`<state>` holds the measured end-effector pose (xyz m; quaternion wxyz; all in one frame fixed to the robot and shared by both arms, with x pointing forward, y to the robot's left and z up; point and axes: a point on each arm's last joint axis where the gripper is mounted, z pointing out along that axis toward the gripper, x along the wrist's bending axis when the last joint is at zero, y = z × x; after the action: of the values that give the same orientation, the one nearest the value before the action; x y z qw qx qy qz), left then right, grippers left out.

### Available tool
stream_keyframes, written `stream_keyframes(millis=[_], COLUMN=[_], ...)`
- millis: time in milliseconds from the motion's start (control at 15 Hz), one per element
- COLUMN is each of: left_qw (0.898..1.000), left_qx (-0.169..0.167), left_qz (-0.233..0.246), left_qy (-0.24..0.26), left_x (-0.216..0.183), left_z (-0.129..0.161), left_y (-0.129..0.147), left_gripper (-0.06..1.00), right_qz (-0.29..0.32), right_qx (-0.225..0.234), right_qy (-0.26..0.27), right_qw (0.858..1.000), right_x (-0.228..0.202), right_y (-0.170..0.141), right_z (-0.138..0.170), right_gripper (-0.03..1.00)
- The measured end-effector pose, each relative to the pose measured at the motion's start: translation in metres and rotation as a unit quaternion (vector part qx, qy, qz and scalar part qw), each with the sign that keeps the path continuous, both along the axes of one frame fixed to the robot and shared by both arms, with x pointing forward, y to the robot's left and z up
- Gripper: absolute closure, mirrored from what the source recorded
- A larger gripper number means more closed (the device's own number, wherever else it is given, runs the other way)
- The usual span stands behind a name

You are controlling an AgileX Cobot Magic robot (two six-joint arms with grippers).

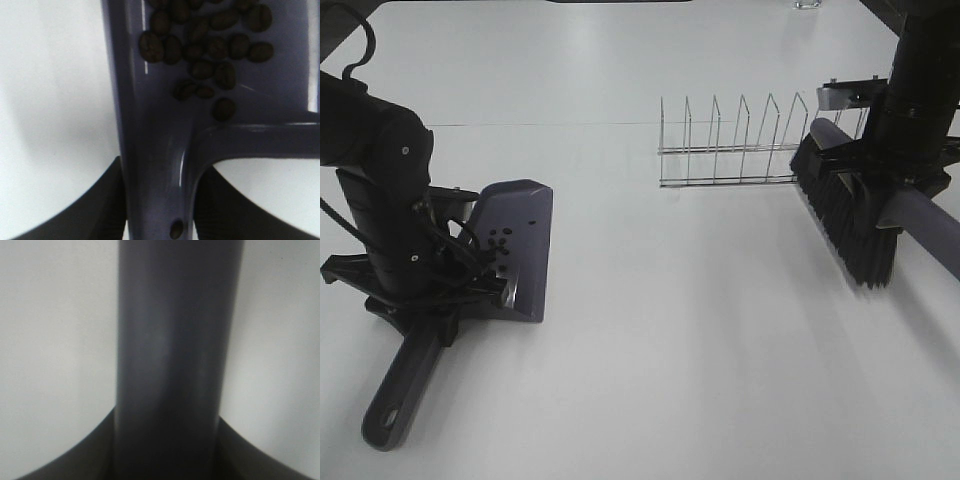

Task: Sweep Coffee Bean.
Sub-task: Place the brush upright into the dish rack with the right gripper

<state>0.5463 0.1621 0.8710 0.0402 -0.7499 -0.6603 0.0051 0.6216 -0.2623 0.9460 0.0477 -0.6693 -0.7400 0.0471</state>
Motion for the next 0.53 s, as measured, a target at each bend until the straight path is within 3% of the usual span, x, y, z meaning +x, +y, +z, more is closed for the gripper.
stream_keyframes(millis=[267, 533], left_qw=[1.0, 1.0], left_qx=[-0.001, -0.001], left_qz=[0.001, 0.001], left_qy=[0.0, 0.0], left_x=[0.0, 0.0], left_z=[0.0, 0.0], left_y=[0.0, 0.0], left_gripper=[0.6, 0.6], right_qz=[0.0, -0.019], right_qx=[0.001, 0.0], right_qy=[0.032, 0.034], right_qw=[0.999, 0.999], right_x=[0.003, 0.007], right_y=[-0.001, -0.008], right_z=[-0.026, -0.03], right_gripper=[0.67, 0.67])
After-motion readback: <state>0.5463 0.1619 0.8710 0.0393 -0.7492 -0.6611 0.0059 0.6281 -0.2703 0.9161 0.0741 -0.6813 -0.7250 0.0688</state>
